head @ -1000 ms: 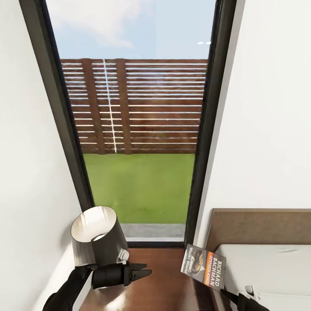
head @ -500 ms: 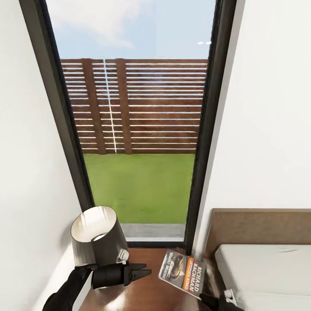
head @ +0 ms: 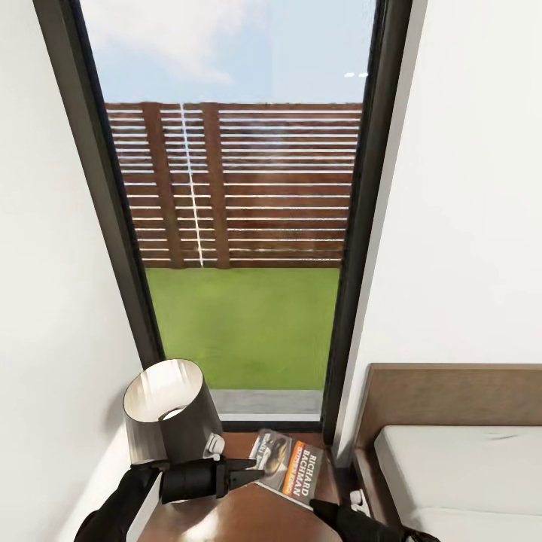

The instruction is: In the bedroom, move the book from the bed onto either nightstand, and place the two sandals side by side next to the bed.

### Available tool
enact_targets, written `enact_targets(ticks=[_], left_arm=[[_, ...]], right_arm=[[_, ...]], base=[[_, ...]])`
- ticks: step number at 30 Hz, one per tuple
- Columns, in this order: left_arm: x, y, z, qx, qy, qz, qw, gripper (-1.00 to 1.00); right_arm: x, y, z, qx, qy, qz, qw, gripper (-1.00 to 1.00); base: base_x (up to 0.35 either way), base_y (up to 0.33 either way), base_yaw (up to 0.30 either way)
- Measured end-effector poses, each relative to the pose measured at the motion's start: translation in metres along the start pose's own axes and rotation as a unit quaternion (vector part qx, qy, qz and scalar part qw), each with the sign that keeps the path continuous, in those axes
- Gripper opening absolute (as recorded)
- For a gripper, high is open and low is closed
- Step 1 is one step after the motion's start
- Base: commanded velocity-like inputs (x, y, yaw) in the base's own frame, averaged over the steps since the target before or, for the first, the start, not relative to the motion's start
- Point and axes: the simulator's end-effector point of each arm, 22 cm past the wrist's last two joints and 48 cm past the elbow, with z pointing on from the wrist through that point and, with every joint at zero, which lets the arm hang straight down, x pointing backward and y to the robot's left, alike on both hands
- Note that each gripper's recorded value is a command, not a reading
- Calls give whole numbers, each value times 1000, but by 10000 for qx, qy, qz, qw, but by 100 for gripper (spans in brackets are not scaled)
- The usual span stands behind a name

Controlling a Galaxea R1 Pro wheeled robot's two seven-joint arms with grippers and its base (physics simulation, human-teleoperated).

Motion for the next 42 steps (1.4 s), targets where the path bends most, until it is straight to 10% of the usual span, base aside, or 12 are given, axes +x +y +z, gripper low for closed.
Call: enact_targets(ticks=[42], left_arm=[[9, 23, 4, -5, -3, -28, 10000, 100]], right_arm=[[-27, -18, 13, 269, -85, -263, 9993, -100]], base=[[0, 0, 0]])
